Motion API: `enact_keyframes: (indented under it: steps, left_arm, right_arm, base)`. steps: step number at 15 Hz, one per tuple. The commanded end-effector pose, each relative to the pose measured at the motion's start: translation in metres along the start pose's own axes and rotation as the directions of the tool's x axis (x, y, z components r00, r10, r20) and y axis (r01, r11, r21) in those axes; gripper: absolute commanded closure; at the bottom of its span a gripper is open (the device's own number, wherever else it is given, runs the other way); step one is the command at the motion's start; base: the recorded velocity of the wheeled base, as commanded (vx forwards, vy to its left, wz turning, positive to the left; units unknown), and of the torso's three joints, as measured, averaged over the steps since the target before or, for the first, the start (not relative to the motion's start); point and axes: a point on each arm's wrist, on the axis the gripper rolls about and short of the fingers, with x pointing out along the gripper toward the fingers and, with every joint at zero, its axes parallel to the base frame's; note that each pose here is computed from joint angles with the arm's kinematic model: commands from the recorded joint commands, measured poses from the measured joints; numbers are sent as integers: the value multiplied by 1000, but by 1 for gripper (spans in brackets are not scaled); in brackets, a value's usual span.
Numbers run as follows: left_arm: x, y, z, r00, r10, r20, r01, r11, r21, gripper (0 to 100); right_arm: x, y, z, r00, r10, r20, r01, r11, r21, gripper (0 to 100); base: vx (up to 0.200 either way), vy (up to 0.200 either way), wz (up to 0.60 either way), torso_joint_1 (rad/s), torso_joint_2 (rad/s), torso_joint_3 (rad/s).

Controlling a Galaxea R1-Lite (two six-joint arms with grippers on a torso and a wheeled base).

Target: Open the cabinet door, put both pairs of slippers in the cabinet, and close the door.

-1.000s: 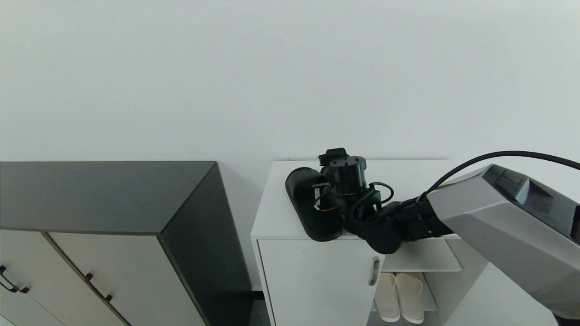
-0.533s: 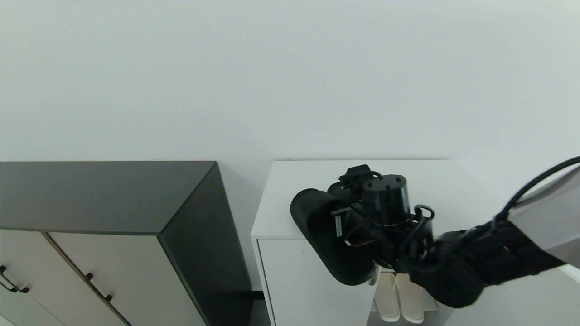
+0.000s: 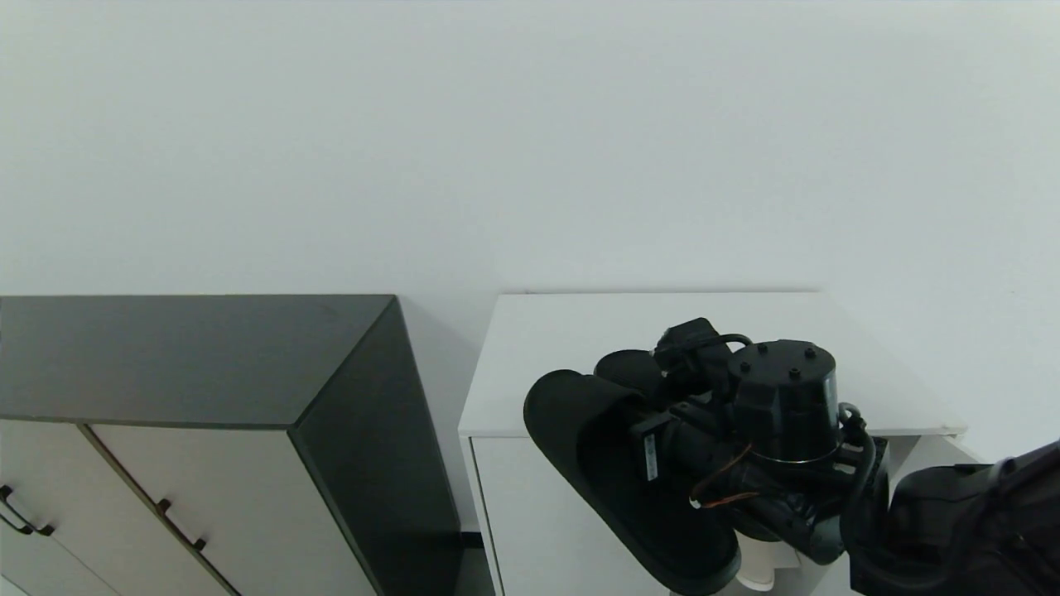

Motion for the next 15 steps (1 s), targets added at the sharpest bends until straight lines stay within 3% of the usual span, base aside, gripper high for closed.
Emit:
enact_keyframes:
  steps: [1,3,15]
  left_arm:
    - [0,0,0,1000,1,0,-1,1000,0,100]
    - [0,0,0,1000,1,-1,-1,1000,0,100]
    - [0,0,0,1000,0,-1,0,1000,0,100]
  right_arm:
    - [3,1,-4,1000,-1,-15,1,1000,-5,100]
    - [3,1,-4,1000,0,-15,0,1000,-4,100]
    - [3,0,-8,1000,-3,-28,3,1000,-8,100]
  base:
    - [0,0,0,0,0,0]
    - [0,0,0,0,0,0]
    - [-200,0,0,0,2,0]
